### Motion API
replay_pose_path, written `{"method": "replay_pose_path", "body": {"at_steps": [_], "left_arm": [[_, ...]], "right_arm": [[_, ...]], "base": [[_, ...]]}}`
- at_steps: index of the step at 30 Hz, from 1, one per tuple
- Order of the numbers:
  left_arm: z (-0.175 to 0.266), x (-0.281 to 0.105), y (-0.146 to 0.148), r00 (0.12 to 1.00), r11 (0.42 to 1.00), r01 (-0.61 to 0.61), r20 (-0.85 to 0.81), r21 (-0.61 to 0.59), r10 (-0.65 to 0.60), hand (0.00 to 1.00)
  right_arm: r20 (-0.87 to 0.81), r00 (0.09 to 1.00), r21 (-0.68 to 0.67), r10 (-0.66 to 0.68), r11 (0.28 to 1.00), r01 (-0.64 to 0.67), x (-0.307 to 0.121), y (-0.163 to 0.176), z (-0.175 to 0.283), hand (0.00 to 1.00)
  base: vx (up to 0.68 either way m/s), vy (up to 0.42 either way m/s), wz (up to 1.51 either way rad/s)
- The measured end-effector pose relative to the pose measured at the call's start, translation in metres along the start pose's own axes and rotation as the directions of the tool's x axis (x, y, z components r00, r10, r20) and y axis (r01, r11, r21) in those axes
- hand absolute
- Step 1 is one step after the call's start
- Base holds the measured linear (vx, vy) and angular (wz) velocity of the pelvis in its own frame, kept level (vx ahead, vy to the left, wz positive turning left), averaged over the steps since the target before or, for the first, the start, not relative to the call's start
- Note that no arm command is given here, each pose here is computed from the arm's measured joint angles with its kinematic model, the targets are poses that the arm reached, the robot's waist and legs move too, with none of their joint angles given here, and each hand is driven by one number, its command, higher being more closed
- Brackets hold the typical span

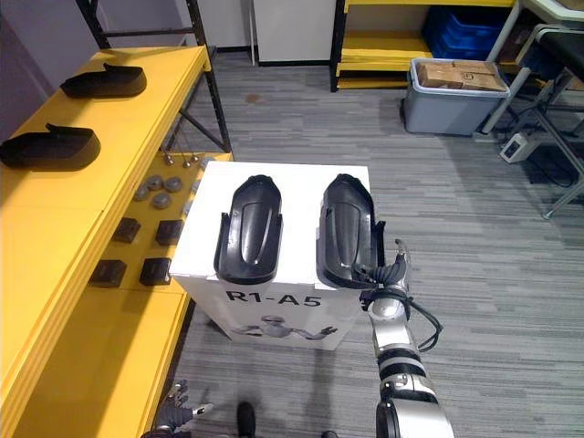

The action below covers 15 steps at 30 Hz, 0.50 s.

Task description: Walk over and take plastic housings, then place them on the shelf

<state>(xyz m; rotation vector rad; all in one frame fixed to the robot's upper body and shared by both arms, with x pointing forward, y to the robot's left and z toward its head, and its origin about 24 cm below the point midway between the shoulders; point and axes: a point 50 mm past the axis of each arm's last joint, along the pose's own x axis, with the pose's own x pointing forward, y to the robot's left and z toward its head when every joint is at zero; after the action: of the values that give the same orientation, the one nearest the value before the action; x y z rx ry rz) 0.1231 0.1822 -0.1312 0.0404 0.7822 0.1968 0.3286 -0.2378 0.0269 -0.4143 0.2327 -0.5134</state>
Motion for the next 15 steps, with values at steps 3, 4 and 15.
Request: {"method": "replay_pose_path", "body": {"at_steps": [3,4,15], "left_arm": [[0.0,0.0001,-0.0037,1.0,1.0,0.013,-0.001,0.009,-0.013,0.0],[-0.0007,0.0001,-0.0036,1.0,1.0,0.013,-0.005,0.009,-0.013,0.0],[-0.0044,0.0007,-0.0023,1.0,1.0,-0.002,-0.025,0.015,0.003,0.0]], "right_arm": [[-0.031,0.999,0.032,0.01,0.999,-0.009,0.0026,0.0026,-0.0006,1.0],[-0.036,0.999,0.039,0.014,0.999,-0.013,0.0031,0.0035,-0.0004,1.0],[-0.008,0.999,0.143,0.033,0.989,-0.031,-0.0041,0.0001,-0.0017,1.0]], "base": [[0.03,-0.011,0.04],[0.0,0.0,0.0],[0.02,-0.008,-0.06]]}}
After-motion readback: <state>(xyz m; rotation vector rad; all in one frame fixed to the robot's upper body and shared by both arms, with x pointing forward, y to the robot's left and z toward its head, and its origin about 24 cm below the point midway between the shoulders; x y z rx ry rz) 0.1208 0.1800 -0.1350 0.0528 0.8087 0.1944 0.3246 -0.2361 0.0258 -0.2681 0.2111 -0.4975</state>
